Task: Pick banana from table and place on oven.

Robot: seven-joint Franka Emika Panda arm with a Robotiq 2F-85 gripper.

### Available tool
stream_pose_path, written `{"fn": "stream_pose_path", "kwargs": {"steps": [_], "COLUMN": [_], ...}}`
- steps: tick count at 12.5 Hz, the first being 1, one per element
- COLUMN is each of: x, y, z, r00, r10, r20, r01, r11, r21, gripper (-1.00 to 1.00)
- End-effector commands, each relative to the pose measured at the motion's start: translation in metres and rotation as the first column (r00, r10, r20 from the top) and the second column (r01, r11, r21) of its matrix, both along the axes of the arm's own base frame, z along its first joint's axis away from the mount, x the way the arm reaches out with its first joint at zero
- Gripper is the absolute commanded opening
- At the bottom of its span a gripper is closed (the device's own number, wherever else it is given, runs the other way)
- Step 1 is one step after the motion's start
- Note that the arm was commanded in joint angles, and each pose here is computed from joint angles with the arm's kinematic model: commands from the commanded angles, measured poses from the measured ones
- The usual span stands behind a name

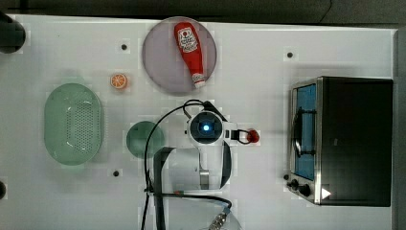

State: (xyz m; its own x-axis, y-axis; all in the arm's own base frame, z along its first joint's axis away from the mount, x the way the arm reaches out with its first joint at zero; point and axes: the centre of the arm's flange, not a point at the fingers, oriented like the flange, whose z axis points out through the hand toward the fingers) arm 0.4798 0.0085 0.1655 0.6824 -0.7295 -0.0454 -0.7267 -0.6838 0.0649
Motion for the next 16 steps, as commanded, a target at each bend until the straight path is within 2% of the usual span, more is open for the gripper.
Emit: {"fn": "stream_pose_path", "kwargs": {"steps": [1, 3, 4, 5, 7, 12, 16], "x": [-0.001, 0.006, 0.012, 0.017, 0.021, 0.012, 0.019], "y": [-0.001, 0.001, 0.001, 0.002, 0.002, -0.017, -0.096], "z": [-0.002, 0.014, 0.036, 0.063, 0.133, 0.327, 0.401], "r00": [1.0, 0.999, 0.997, 0.994, 0.992, 0.994, 0.983], "r10": [-0.022, -0.018, -0.017, -0.016, -0.014, -0.059, -0.155], "r20": [0.005, 0.037, 0.074, 0.104, 0.127, 0.087, 0.094], "r01": [0.022, 0.018, 0.016, 0.015, 0.015, 0.06, 0.155], "r11": [1.0, 1.0, 1.0, 1.0, 1.0, 0.998, 0.988], "r21": [0.005, 0.006, 0.007, 0.006, -0.001, -0.012, 0.009], "gripper": [-0.58, -0.58, -0.58, -0.58, -0.58, -0.58, -0.58]}}
